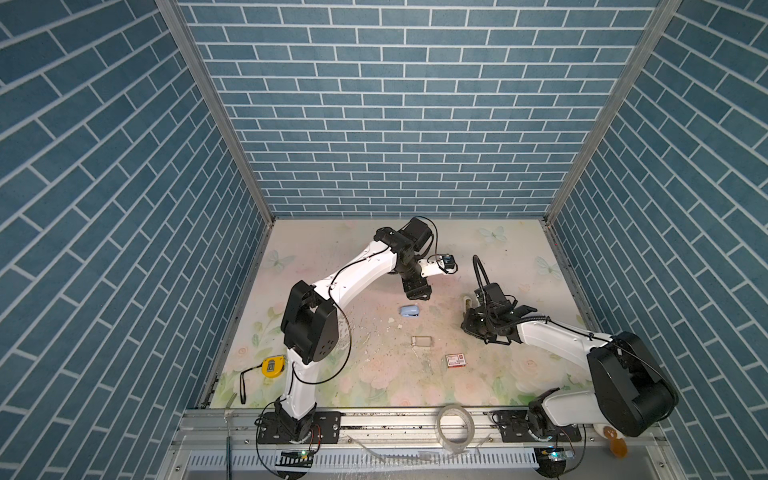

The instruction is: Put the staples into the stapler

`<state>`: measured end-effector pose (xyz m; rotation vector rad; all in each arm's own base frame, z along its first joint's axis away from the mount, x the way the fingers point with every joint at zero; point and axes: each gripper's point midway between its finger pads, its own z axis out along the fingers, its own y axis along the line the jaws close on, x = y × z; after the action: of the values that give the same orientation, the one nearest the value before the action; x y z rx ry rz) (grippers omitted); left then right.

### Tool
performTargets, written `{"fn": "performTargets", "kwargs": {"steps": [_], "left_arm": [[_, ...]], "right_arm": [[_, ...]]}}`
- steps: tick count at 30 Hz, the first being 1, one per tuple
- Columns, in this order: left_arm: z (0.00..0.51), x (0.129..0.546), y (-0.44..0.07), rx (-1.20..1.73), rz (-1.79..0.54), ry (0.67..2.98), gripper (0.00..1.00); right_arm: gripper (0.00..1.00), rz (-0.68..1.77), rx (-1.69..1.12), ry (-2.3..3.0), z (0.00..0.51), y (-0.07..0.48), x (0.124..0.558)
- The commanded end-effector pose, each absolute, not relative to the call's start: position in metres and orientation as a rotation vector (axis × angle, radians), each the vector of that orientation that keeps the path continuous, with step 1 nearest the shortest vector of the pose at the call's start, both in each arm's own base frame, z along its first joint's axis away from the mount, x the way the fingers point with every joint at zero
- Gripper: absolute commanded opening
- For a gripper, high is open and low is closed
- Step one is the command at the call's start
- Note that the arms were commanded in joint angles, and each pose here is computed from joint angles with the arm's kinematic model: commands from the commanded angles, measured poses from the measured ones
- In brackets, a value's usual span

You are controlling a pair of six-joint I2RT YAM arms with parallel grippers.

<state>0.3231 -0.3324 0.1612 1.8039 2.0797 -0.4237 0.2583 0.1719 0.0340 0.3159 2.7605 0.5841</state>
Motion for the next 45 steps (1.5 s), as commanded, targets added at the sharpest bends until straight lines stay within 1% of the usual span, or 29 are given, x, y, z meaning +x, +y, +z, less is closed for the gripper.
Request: {"fn": "performTargets", "kwargs": {"steps": [1,8,15,22,29,35,40,45], "left_arm": [[0.167,0.318,-0.328,1.778,-0.464,2.095,0.74],[0.161,0.316,-0.323,1.774,-0.470,2.114,0.74],[0.156,0.311,-0.322,1.788,-0.496,2.114,0.74],[0.160,0.313,-0.333,1.783,-0.552,2.082,0.74],[0.157,0.314,-0.338,1.802,-0.570,2.064,0.74],[0.150,0.313,-0.338,1.821,-0.579,2.082,0.74],[0.150,0.314,-0.339,1.820,-0.578,2.078,0.74],[0.150,0.316,-0.339,1.820,-0.568,2.077,0.74]], "right_arm": [[0.24,0.557,0.274,2.786,0.034,0.166,0.264],[0.24,0.521,0.244,2.814,0.034,0.158,0.273],[0.25,0.565,0.204,2.778,0.058,0.159,0.269],[0.34,0.545,0.422,2.703,0.061,0.128,0.260],[0.39,0.636,0.504,2.664,0.055,0.125,0.269],[0.41,0.698,0.515,2.653,0.052,0.127,0.277],[0.41,0.697,0.505,2.679,0.044,0.126,0.281],[0.39,0.704,0.480,2.687,0.043,0.127,0.284]]}}
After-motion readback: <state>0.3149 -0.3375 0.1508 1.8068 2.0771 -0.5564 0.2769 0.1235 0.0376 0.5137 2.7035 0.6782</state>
